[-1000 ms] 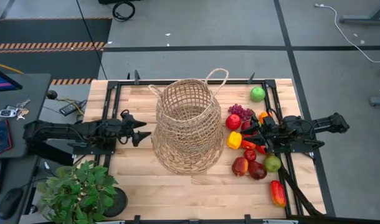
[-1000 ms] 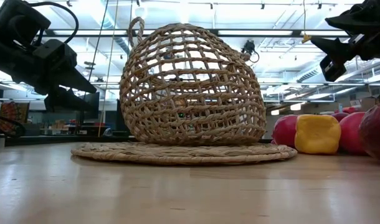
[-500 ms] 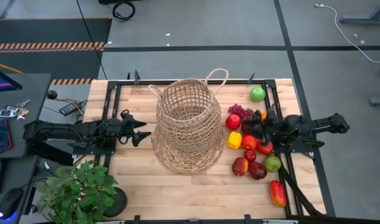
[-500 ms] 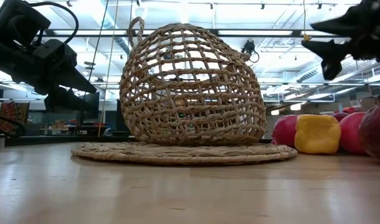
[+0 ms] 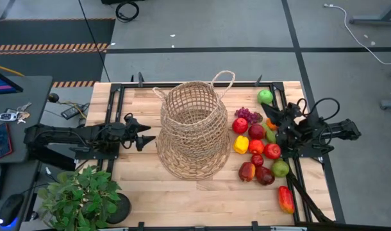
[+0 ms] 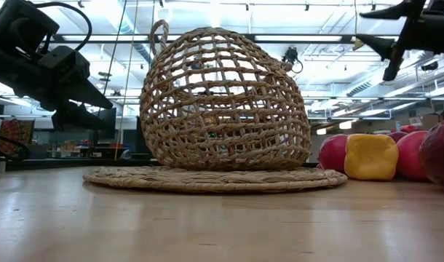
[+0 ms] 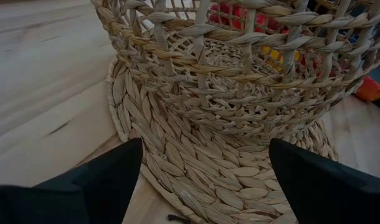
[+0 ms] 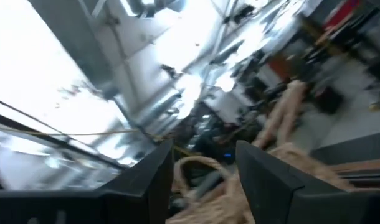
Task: Build produce basket
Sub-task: Put the bell pepper into the brown basket
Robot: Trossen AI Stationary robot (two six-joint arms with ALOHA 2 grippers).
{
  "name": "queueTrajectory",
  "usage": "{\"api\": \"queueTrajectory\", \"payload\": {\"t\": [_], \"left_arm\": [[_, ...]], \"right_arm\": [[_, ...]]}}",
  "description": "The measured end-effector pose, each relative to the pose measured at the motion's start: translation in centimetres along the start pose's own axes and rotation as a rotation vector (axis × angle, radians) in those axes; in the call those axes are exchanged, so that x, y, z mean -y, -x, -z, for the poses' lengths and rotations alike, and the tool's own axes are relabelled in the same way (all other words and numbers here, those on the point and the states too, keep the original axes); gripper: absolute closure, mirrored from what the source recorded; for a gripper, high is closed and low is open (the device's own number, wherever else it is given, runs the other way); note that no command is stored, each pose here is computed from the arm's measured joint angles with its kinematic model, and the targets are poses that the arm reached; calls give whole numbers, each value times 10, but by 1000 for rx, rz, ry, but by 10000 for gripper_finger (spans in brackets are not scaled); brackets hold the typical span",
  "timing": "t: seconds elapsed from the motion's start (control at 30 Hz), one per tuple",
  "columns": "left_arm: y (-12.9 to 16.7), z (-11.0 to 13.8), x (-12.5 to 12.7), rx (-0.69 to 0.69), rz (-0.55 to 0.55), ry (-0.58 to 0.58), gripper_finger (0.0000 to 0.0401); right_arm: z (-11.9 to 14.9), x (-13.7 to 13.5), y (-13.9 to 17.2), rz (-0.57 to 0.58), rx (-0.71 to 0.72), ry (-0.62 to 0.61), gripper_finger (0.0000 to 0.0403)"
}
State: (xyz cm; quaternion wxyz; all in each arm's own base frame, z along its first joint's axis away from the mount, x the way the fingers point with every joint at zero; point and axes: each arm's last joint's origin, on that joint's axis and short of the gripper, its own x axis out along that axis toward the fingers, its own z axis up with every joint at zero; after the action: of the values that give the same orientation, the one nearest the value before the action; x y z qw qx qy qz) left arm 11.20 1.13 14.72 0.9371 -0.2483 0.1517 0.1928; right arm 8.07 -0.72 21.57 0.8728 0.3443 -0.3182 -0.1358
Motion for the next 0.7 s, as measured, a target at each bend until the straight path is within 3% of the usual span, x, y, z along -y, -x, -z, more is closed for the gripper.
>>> {"api": "queueTrajectory", "payload": {"t": [0.1,0.27,0.37,0.7], "left_arm": [[0,0,0,0,0,0,44],[0,0,0,0,0,0,44],[0,0,0,0,0,0,44],[0,0,0,0,0,-1,44]], "right_arm": [[-1,-2,0,-56,-18,-65,224],[0,-1,-1,-14,-6,-177,224],[-5,-11,-6,-46,-118,-144,224],[-23,-36,-27,344,-563,140,226]]}}
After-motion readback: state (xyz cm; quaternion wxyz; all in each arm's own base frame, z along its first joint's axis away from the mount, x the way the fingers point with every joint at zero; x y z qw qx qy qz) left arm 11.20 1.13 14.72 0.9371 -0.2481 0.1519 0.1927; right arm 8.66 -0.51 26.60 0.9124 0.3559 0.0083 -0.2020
